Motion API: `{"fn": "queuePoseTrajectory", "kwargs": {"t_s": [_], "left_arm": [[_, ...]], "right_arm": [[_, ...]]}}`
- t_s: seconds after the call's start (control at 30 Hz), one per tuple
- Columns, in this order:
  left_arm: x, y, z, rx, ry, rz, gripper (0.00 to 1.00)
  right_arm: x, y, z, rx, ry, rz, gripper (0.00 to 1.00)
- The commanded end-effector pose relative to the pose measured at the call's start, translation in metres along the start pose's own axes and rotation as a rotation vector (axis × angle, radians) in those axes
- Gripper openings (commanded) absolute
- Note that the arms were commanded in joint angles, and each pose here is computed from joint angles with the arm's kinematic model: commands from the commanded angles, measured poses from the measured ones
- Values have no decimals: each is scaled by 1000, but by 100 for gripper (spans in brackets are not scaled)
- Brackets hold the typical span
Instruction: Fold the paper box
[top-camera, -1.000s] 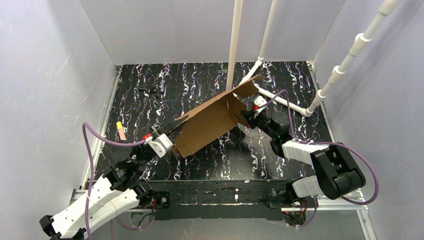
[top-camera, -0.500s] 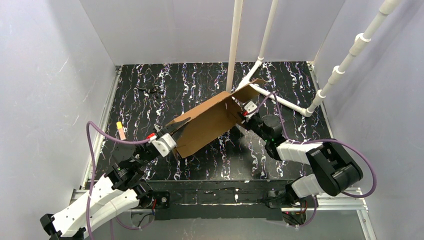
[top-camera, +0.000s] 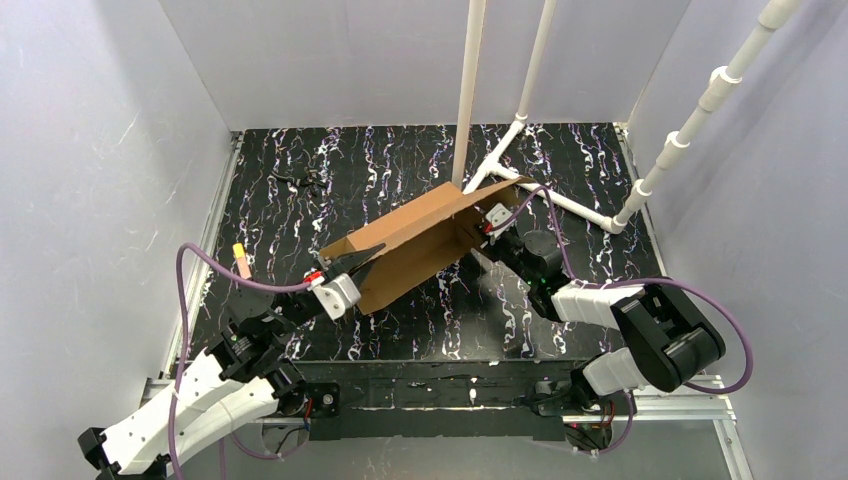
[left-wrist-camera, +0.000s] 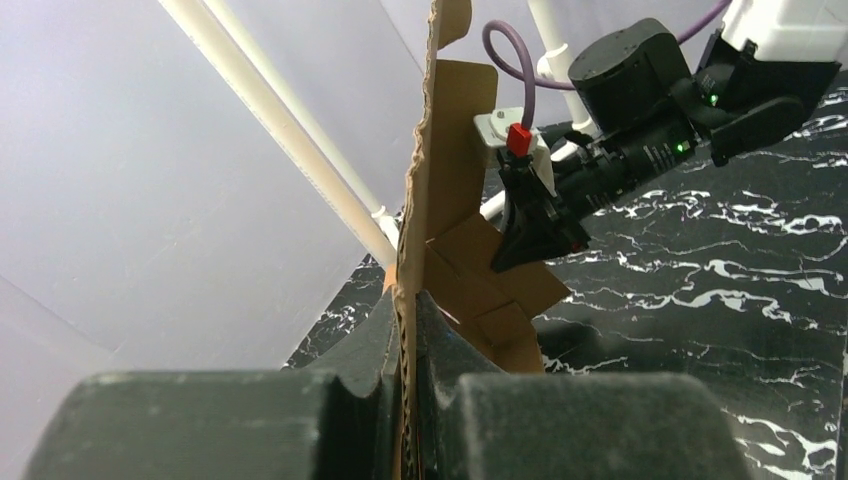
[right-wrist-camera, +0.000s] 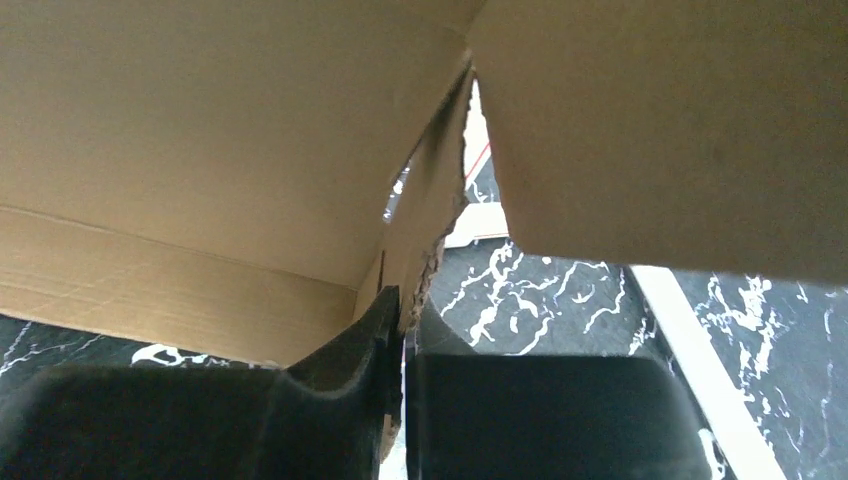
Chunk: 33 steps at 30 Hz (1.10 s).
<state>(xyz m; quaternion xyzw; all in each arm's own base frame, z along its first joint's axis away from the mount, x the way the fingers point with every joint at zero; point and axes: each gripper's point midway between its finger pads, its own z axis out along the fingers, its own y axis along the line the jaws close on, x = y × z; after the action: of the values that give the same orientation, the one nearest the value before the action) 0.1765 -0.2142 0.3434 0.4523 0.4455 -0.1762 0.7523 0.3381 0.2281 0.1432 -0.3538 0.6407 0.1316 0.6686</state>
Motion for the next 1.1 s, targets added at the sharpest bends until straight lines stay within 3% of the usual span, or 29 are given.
{"fn": "queuePoseTrajectory", "kwargs": {"t_s": [0.0,0.17,0.33,0.5,0.73,0.83,0.93,1.07], "left_arm": [[6,-3,-8,30,60,24,0],[11,-4,-12,42,94,34,0],[15,-5,-17,32,95,36,0],[15,-10,-19,46,84,28,0],[2,-15,-18,84,40,-1,0],[0,-20,-17,107,32,-19,0],[0,-25,-16,131,26,-36,0],[-3,-30,-17,151,12,-53,0]], "right_arm": [[-18,18,-1,-106,-71,-21,18],[-13,27,-11,-187,-51,-16,38],[-9,36,-17,-298,-7,23,51],[2,49,-30,-431,30,24,54],[0,33,-49,-554,36,89,55],[4,17,-55,-546,54,144,57],[10,4,-55,-506,79,200,68],[21,4,-45,-514,127,313,70]]}}
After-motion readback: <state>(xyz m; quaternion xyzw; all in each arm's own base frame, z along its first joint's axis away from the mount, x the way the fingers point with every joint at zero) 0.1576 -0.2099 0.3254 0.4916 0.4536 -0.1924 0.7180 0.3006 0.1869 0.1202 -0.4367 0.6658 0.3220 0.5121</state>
